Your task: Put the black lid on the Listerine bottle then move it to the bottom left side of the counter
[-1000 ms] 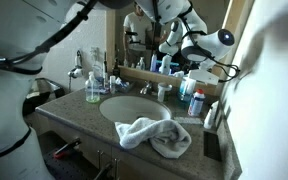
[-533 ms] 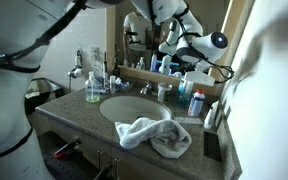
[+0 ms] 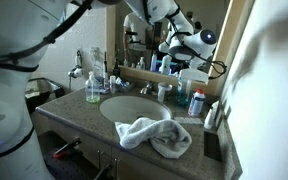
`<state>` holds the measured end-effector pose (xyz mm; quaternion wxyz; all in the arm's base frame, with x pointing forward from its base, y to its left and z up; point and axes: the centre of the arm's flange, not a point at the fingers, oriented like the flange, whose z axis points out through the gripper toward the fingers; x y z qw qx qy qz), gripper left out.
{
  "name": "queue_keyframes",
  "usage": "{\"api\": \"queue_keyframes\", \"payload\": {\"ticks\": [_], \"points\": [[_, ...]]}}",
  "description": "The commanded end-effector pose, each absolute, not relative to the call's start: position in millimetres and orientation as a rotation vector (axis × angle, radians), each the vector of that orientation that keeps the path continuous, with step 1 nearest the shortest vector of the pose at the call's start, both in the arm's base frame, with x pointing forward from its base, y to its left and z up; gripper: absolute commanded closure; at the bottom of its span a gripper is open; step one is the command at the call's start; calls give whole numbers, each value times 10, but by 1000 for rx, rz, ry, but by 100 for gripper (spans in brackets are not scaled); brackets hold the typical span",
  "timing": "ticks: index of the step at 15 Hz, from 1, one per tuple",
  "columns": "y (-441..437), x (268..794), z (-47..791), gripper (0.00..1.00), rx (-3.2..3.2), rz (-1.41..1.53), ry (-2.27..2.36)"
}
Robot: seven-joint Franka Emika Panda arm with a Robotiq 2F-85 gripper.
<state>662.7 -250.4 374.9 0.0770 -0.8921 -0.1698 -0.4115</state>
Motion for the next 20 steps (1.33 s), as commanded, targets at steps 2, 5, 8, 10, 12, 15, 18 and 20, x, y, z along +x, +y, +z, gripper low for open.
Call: {"api": "queue_keyframes", "payload": {"ticks": [2,5,8,10,12,15,18,20], "points": [[-2442,6554,3872,0,-2746,-1180,-482],[-2509,6527,3879,0,-2792,-1130,-454],[-2569,6500,3892,0,-2847,-1058,-421],[-2580,6479,3918,0,-2863,-1032,-421],[-2565,6467,3952,0,-2874,-1016,-427],[-2527,6464,3990,0,-2879,-997,-460],[-2482,6463,4037,0,-2890,-983,-491],[-2447,6455,4068,0,-2898,-975,-514]]}}
